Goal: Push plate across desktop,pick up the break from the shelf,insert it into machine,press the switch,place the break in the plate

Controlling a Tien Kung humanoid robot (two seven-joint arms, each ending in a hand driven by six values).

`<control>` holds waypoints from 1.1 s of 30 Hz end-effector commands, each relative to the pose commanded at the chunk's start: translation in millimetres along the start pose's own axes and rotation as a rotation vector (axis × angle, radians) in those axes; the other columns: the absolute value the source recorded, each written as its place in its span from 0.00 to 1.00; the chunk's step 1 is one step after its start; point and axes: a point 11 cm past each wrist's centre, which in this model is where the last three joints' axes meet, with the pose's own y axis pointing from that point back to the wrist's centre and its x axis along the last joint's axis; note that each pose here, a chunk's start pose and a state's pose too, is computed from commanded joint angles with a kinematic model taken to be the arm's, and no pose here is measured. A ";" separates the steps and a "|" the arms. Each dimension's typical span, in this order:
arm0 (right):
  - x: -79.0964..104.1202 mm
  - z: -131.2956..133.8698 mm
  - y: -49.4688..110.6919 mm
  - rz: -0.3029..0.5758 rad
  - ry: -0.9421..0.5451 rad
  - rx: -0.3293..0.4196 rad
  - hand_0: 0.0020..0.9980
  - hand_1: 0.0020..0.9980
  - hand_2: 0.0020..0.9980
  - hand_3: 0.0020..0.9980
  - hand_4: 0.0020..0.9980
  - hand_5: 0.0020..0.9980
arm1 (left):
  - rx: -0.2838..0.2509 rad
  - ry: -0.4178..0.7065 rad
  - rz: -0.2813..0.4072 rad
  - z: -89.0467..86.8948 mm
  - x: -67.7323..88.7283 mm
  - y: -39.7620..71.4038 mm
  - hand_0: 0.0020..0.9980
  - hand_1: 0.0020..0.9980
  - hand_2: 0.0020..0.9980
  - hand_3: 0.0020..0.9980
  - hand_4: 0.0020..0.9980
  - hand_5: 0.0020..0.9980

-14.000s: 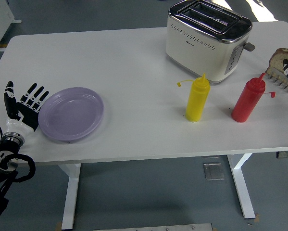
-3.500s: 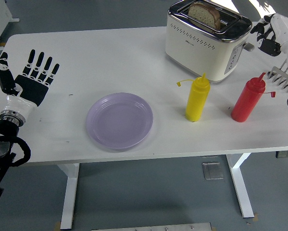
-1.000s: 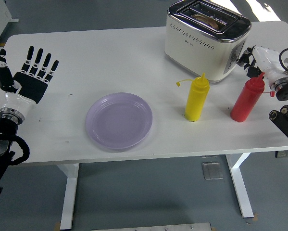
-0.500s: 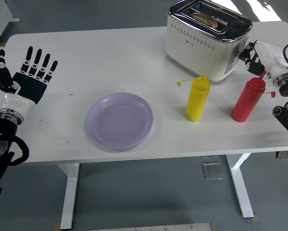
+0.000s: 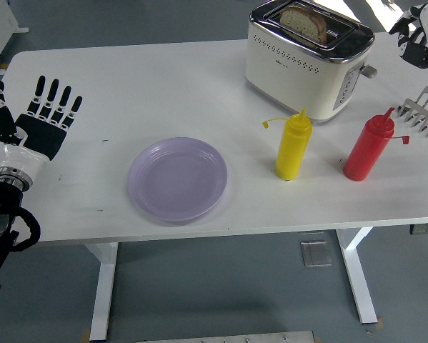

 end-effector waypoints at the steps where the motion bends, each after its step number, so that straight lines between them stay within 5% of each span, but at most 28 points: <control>1: 6.1 -5.7 -3.1 0.005 -0.001 0.010 0.26 0.41 0.56 0.49 0.34 0.00 | 0.000 0.000 0.001 0.1 0.3 0.1 0.78 0.68 0.63 0.63 0.76 1.00; 2: 10.3 -10.0 -5.2 0.007 -0.002 0.018 0.34 0.47 0.57 0.53 0.35 0.00 | 0.001 -0.001 0.001 0.1 0.5 0.2 0.78 0.68 0.63 0.63 0.76 1.00; 7: 28.0 -37.9 -19.5 -0.025 -0.016 0.056 0.34 0.47 0.57 0.53 0.35 0.00 | 0.008 -0.003 0.002 -0.3 0.3 0.3 0.78 0.68 0.63 0.63 0.76 1.00; 8: 30.8 -43.1 -22.1 -0.036 -0.019 0.063 0.56 0.57 0.61 0.56 0.50 0.06 | 0.009 -0.003 0.002 -0.4 0.2 0.3 0.78 0.68 0.63 0.63 0.76 1.00; 17: 55.2 -85.6 -50.3 -0.151 0.024 0.102 0.61 0.62 0.64 0.63 0.59 0.10 | 0.041 -0.004 0.009 -7.5 1.4 0.9 0.78 0.68 0.63 0.63 0.76 1.00; 19: 54.6 -94.3 -57.1 -0.179 0.033 0.110 0.61 0.62 0.64 0.63 0.59 0.10 | 0.047 -0.006 0.010 -8.8 1.3 1.0 0.78 0.68 0.63 0.63 0.76 1.00; 20: 54.7 -98.7 -60.7 -0.191 0.036 0.114 0.62 0.63 0.66 0.67 0.70 0.15 | 0.050 -0.007 0.010 -9.6 1.3 1.1 0.78 0.68 0.63 0.63 0.76 1.00; 31: 44.6 -132.4 -92.8 -0.303 0.032 0.109 0.66 0.67 0.68 0.70 0.74 0.18 | 0.063 -0.025 0.008 -10.9 -0.3 1.3 0.78 0.68 0.62 0.63 0.76 1.00; 33: 38.8 -132.6 -96.2 -0.319 0.021 0.094 0.72 0.70 0.72 0.73 0.78 0.25 | 0.063 -0.028 0.008 -10.2 -0.4 1.5 0.78 0.68 0.62 0.63 0.76 1.00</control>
